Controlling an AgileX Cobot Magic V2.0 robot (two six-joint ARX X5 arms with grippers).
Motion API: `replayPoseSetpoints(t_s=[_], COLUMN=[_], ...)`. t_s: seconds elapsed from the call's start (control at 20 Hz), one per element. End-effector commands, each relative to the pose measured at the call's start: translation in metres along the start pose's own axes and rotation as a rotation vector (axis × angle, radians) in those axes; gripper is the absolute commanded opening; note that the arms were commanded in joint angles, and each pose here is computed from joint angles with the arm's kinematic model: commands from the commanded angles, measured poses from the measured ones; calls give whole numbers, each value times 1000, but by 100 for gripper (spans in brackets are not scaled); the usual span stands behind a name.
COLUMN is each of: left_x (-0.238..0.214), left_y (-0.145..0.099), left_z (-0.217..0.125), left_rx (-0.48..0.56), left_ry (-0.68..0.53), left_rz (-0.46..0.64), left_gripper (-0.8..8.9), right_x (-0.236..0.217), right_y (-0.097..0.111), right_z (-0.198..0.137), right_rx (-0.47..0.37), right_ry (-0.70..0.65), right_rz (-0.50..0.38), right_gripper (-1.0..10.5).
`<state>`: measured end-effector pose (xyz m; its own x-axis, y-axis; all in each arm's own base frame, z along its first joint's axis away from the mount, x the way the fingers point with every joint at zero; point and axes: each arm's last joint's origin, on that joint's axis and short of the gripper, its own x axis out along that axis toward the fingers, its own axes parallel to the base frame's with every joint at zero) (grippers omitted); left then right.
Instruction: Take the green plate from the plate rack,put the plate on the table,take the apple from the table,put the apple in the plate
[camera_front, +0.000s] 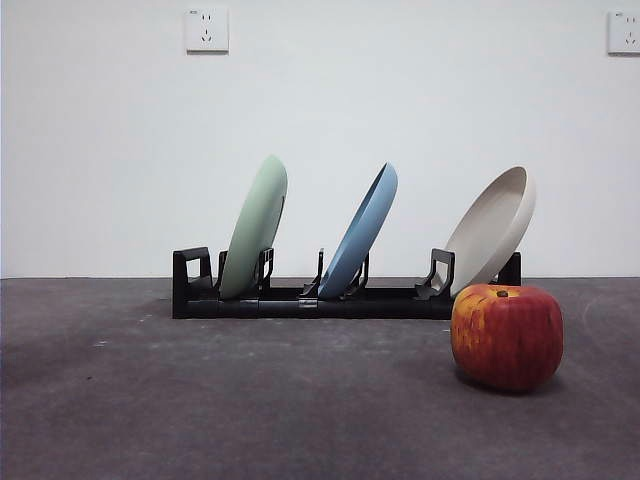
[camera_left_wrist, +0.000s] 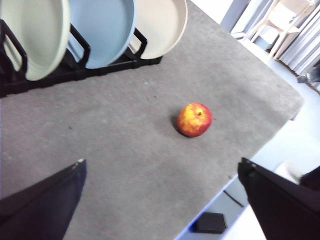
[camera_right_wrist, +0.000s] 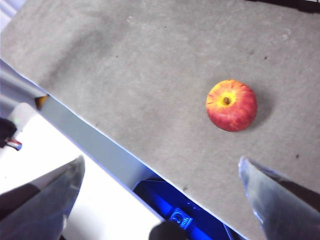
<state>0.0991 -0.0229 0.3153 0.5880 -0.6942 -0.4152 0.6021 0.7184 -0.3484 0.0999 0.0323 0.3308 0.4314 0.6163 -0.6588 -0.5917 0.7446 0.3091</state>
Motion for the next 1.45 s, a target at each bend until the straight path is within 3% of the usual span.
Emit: replayPoseSetpoints(t_s=[0.05,0.4,0.7,1.0,1.45], left_x=[3,45,119,201,284], left_y=[3,21,34,64,107], left_z=[5,38,87,129,134], left_rx=[-9,3,53,74,64], left_ry=[-16,-53,-1,41,66], left_rz=[10,-12,41,124,174], left_gripper=[592,591,590,589,588], right_x=[-1,-1,-1,-1,-1], right_y=[1,1,1,1,1], right_z=[1,1,1,1,1], right_rx=[-3,8,16,16,16], right_ry=[-7,-7,-7,-6,-7], right_rz=[1,1,1,1,1], right_gripper=[689,689,688,688,688])
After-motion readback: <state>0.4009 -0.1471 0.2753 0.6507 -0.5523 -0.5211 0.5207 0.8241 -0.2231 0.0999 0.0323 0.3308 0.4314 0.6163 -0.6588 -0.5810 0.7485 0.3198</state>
